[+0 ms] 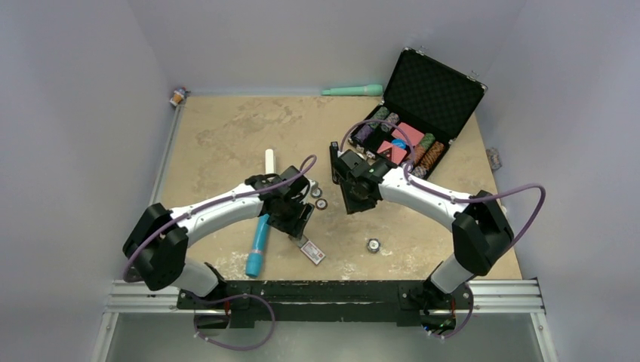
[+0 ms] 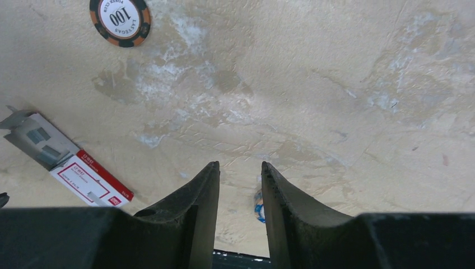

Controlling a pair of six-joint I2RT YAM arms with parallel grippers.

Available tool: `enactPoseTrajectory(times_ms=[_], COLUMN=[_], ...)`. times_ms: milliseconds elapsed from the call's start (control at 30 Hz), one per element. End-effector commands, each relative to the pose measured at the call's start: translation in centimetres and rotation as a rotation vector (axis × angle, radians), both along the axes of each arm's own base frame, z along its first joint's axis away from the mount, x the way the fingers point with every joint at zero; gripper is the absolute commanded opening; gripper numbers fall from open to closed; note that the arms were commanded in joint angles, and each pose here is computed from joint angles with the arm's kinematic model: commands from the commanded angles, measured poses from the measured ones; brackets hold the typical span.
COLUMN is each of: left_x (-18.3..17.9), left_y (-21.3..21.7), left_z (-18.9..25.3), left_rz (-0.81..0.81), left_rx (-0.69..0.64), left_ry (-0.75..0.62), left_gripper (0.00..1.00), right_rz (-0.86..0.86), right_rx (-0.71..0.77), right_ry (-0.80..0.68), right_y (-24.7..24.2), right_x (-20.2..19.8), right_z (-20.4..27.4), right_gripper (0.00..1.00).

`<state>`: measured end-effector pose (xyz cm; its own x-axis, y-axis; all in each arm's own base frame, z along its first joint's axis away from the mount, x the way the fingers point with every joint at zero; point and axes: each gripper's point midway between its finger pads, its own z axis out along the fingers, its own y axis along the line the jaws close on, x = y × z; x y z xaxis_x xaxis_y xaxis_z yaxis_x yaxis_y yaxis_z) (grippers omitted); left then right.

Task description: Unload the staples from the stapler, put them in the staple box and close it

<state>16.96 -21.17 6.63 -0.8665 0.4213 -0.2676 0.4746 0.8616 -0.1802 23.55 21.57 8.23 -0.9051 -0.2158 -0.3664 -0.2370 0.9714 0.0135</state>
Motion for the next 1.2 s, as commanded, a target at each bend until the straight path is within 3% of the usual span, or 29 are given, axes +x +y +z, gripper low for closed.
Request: enactPoseTrajectory(times_ms=[0, 233, 667, 933, 1167], left_x=[1.8, 3.2, 2.9, 3.1, 3.1], left_y=[-1.8, -1.2, -1.6, -1.9, -1.4], left_z=[0.3, -0.8, -3.2, -4.2, -4.6], left_rz=[-0.024, -0.005, -0.031, -0.034, -0.024], left_rx=[-0.028, 0.061, 0.079, 0.09, 0.117], left_ry=[-0.049, -0.065, -0.002, 0.012, 0.012], left_gripper=[0.61, 0.45, 0.42, 0.29, 0.28], right_rz=[0.022, 0.051, 0.031, 0.033, 0.041], right_rx=[-0.015, -0.022, -0.046, -0.037, -0.039], right_ry=[-0.066, -0.064, -0.069, -0.091, -0.094], right_y=[0.0, 0.6, 0.1, 0.1, 0.4], right_x=[2.1, 2.9, 4.3, 5.1, 5.5], right_z=[1.2, 0.9, 0.5, 1.0, 1.0], right_gripper=[0.36, 0.35, 0.35, 0.34, 0.34])
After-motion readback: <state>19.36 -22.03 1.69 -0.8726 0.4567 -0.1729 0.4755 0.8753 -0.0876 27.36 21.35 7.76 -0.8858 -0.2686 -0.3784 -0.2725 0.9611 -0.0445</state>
